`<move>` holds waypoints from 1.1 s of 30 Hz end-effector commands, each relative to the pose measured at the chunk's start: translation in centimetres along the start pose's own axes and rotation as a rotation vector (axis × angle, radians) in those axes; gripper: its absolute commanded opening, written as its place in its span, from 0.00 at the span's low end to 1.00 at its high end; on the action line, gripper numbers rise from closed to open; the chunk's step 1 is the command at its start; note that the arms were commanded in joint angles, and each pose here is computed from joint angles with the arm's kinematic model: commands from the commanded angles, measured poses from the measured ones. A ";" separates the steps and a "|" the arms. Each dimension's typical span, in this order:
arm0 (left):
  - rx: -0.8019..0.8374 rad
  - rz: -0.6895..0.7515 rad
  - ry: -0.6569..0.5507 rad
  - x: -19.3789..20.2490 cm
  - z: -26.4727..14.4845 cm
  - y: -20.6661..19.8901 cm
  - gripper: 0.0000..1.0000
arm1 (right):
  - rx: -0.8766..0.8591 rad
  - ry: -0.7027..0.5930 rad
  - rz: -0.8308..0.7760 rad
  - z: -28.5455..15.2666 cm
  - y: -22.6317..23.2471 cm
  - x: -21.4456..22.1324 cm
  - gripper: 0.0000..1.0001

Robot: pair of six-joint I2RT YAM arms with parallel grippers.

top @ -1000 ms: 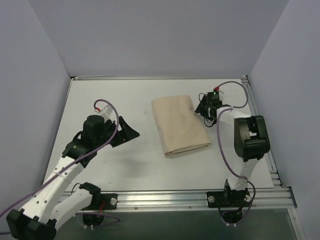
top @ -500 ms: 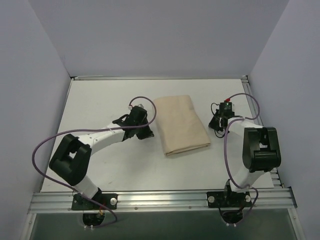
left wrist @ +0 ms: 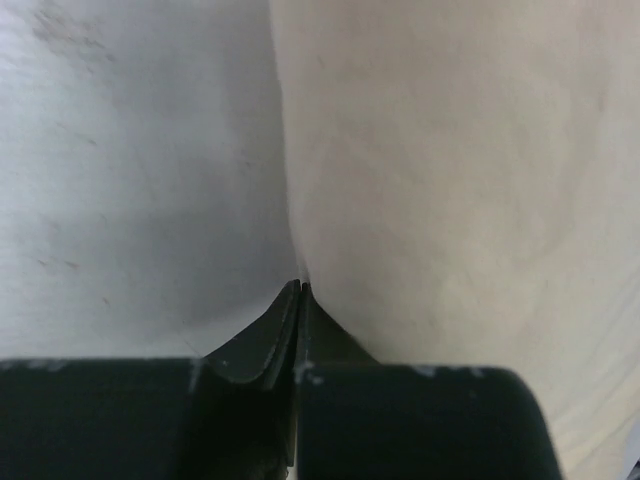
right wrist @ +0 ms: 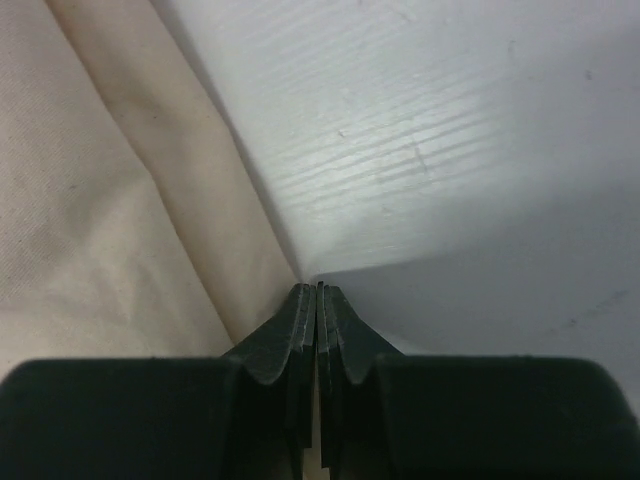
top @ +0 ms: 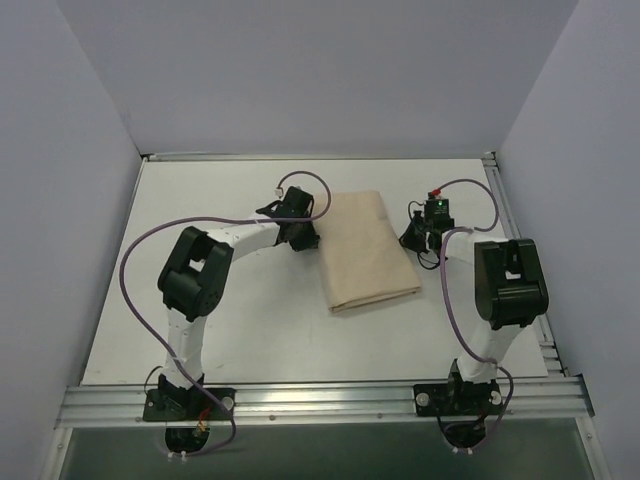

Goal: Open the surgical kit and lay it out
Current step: Move the surgical kit at the center of the board.

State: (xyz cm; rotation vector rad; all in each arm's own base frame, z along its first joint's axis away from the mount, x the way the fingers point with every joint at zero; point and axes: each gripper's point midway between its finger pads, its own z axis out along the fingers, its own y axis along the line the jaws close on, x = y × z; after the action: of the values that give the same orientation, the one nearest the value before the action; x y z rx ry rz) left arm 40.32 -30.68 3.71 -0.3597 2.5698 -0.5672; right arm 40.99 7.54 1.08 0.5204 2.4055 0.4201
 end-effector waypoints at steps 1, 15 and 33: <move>0.020 -0.002 -0.051 -4.1 -0.3 -0.2 0.02 | -0.012 0.080 -0.002 0.8 0.5 1.9 0.00; 0.152 0.050 -0.052 -8.4 -1.3 -1.7 0.02 | -0.140 0.097 0.021 -0.1 4.3 2.6 0.00; 0.003 0.130 -0.275 -15.6 -11.0 1.4 0.65 | 0.067 -0.025 -0.119 -6.1 1.0 -2.4 0.65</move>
State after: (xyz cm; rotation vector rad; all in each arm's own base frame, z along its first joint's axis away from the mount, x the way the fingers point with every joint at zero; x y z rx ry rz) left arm 48.39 -23.83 10.05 -0.2846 2.4671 -0.5565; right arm 39.67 8.64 3.47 0.4576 2.4491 0.4142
